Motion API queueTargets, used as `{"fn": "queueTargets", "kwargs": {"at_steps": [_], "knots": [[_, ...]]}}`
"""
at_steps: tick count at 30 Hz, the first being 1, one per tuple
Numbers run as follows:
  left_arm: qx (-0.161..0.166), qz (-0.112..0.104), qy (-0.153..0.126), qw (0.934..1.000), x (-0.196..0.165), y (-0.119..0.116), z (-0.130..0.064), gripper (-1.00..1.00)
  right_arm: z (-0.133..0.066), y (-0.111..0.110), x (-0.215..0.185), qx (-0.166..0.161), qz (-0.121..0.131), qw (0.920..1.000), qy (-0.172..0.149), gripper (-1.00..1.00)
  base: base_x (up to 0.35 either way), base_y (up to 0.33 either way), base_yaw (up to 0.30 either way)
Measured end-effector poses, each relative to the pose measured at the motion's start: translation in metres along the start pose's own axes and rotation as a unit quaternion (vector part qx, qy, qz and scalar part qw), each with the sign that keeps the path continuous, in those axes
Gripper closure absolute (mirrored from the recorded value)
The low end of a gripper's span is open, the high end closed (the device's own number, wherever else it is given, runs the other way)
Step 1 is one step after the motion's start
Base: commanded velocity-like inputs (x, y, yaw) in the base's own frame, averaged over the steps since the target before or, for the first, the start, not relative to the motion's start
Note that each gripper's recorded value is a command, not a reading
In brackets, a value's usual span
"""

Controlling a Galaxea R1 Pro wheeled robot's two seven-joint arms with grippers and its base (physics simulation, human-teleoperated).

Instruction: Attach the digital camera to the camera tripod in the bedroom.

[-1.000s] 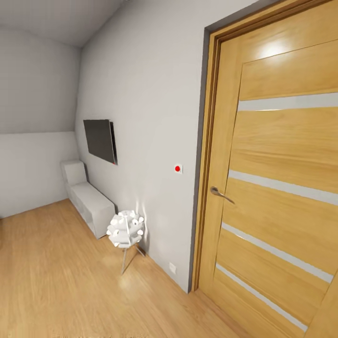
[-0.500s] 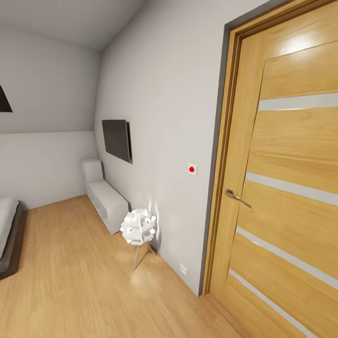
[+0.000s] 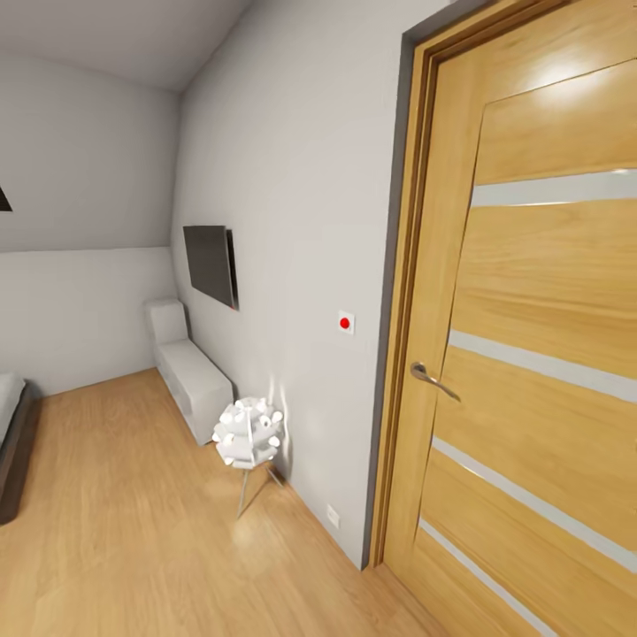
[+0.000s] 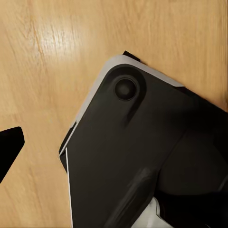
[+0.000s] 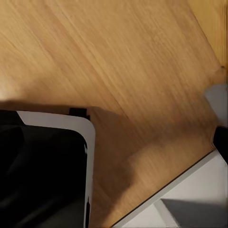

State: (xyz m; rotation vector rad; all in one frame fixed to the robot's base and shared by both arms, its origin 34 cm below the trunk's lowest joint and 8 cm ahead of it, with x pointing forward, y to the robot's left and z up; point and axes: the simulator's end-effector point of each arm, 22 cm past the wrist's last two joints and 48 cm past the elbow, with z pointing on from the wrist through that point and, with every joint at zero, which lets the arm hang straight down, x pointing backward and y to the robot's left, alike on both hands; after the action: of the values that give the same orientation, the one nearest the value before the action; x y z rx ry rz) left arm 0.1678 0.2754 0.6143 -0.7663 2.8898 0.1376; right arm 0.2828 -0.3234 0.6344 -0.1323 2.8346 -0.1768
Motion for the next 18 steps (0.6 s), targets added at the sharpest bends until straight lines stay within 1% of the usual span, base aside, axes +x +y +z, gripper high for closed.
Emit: {"fn": "queueTargets", "kwargs": {"at_steps": [18], "knots": [[0.0,0.0,-0.001,1.0,-0.0006,0.0008,0.0001,-1.0,0.0,-0.0019,0.0003,0.0,-0.001,1.0,0.0,-1.0,0.151,-0.241,0.0]]}}
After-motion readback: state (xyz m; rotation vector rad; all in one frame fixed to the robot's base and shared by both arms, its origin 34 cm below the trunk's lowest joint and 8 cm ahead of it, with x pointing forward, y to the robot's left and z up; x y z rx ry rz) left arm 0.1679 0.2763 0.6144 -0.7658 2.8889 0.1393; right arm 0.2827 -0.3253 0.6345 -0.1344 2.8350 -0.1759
